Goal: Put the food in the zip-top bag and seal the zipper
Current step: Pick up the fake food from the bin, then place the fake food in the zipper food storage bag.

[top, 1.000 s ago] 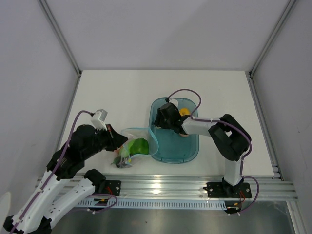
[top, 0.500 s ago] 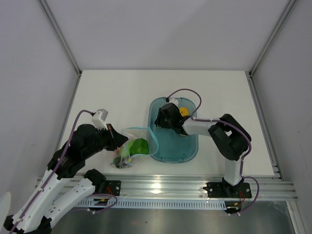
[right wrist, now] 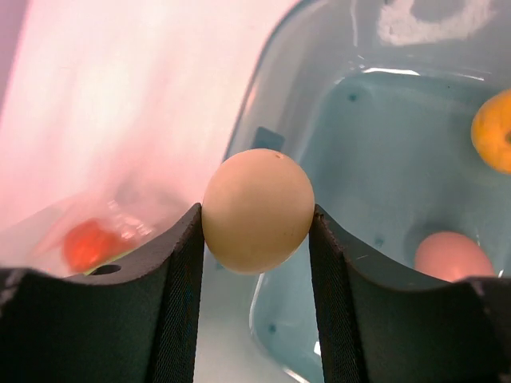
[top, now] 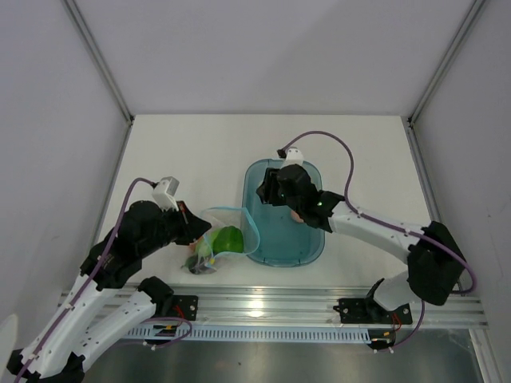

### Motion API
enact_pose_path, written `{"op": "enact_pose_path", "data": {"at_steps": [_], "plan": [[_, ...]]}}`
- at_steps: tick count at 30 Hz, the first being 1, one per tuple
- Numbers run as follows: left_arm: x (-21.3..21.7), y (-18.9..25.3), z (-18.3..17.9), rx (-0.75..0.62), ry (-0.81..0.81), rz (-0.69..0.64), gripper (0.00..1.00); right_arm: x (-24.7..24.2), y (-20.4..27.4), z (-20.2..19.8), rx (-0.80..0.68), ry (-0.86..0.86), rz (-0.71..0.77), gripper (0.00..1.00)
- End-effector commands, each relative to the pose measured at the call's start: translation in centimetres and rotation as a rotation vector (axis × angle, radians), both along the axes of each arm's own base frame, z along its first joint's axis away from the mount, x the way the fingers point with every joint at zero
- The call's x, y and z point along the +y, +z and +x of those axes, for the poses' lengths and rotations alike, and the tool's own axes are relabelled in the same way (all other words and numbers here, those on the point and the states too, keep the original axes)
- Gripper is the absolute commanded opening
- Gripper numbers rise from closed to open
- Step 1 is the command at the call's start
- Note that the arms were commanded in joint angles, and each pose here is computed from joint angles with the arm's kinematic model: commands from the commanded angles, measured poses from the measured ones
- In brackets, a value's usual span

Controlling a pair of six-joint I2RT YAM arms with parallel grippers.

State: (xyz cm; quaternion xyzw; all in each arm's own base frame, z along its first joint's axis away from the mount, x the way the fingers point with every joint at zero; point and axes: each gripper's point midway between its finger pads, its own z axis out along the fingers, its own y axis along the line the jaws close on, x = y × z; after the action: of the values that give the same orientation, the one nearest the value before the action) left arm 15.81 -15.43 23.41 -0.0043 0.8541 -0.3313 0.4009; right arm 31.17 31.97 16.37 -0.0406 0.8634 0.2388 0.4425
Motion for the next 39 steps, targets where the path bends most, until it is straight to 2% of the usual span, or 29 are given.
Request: {"op": "enact_pose_path", "data": {"at_steps": [1, 4, 7, 9, 14, 18, 20, 22, 23, 24, 27, 33, 39], "plan": [[-0.5, 1.1, 0.8, -0.051, -0.007, -0.02, 0.01, -0.8, 4.6, -1.9, -0.091, 0.067, 0.007, 0.13], [-0.3, 1.2, 0.9, -0.058, 0.0, -0.018, 0.01, -0.7, 7.5, -4.1, -0.153, 0.155, 0.028, 0.12], [-0.4, 1.0, 0.9, -0.052, -0.001, -0.015, 0.0, 0.8, 9.8, -7.3, -0.213, 0.352, 0.077, 0.13], [-0.4, 1.1, 0.9, -0.052, -0.001, -0.015, 0.01, 2.1, 10.2, -10.1, -0.245, 0.509, 0.093, 0.14], [-0.5, 1.4, 1.1, -0.058, -0.003, -0.018, 0.01, 3.4, 10.5, -13.9, -0.275, 0.713, 0.128, 0.15], [-0.5, 1.5, 1.0, -0.058, -0.004, -0.021, 0.01, 4.9, 9.5, -16.1, -0.237, 0.855, 0.13, 0.2], [-0.6, 1.8, 1.0, -0.06, -0.007, -0.028, 0.01, 5.5, 8.9, -16.2, -0.22, 0.857, 0.11, 0.23], [-0.6, 1.8, 0.9, -0.059, -0.007, -0.031, 0.01, 6.5, 8.3, -16.0, -0.205, 0.86, 0.1, 0.31], [-0.6, 1.8, 0.8, -0.061, -0.007, -0.032, 0.01, 7.0, 8.4, -15.9, -0.213, 0.852, 0.098, 0.39], [-0.5, 1.7, 0.8, -0.058, -0.005, -0.031, 0.01, 7.4, 7.8, -15.7, -0.206, 0.844, 0.087, 0.54], [-0.5, 1.7, 0.7, -0.057, -0.004, -0.032, 0.01, 8.1, 8.1, -14.6, -0.229, 0.774, 0.082, 0.8], [-0.4, 1.5, 0.6, -0.053, -0.004, -0.034, 0.01, 7.2, 8.6, -12.2, -0.254, 0.616, 0.061, 0.93], [-0.4, 1.2, 0.5, -0.05, -0.007, -0.031, 0.01, 3.7, 10.3, -9.6, -0.283, 0.391, 0.057, 0.93]]}}
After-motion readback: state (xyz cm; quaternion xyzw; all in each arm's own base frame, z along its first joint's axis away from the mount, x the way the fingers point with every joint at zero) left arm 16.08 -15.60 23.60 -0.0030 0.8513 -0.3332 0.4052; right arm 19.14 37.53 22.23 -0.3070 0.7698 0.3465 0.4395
